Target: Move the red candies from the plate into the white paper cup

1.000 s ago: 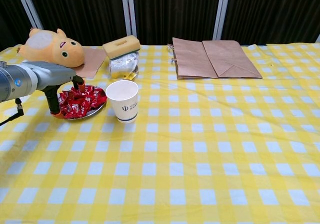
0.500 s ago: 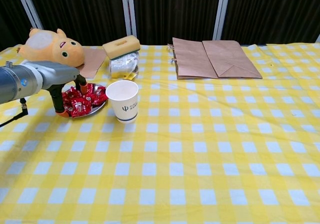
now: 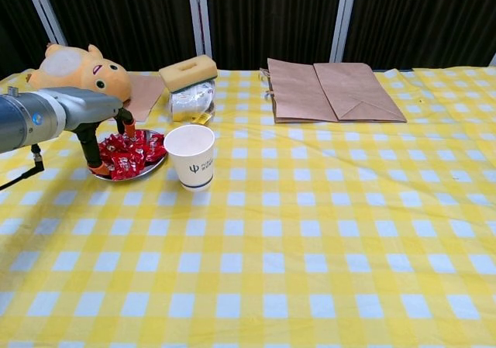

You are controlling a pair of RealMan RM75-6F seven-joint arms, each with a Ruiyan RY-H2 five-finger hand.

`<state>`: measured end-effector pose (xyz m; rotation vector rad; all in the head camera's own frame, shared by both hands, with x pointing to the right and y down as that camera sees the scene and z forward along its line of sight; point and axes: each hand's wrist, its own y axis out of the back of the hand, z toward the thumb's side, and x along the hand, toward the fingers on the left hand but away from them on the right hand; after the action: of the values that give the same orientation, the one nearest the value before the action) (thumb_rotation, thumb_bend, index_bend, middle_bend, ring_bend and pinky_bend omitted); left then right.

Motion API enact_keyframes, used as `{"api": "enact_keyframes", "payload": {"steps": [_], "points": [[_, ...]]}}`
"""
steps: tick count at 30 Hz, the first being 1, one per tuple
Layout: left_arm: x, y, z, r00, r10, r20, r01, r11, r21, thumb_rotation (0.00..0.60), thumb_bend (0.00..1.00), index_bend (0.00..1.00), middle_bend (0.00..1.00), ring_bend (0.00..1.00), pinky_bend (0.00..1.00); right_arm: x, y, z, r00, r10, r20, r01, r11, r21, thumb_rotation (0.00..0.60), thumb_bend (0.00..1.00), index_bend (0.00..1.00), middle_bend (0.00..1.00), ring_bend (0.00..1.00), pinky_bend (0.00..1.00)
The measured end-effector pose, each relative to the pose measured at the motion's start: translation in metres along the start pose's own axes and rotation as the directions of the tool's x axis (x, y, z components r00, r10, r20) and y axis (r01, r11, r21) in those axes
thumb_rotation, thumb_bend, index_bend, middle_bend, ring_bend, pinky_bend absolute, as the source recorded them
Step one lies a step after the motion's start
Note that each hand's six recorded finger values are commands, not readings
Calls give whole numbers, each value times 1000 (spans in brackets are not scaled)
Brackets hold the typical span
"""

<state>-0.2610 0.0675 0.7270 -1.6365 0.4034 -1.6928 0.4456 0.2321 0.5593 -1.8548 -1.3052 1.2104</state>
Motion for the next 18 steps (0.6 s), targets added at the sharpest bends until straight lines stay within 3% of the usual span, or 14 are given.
{"api": "enact_keyframes", "payload": {"steps": [4, 18], "points": [[3, -2, 1, 1000, -6, -5, 6, 1000, 4, 600, 206, 212, 175, 958, 952, 0, 0, 0, 1000, 2, 1, -2, 1000, -3, 600, 424, 0, 0, 0, 0], [11, -5, 11, 1000, -19, 3, 18, 1000, 11, 600, 233, 252, 197, 958, 953, 0, 0, 0, 1000, 2, 4, -2, 1000, -11, 600, 424, 0, 0, 0, 0]]}}
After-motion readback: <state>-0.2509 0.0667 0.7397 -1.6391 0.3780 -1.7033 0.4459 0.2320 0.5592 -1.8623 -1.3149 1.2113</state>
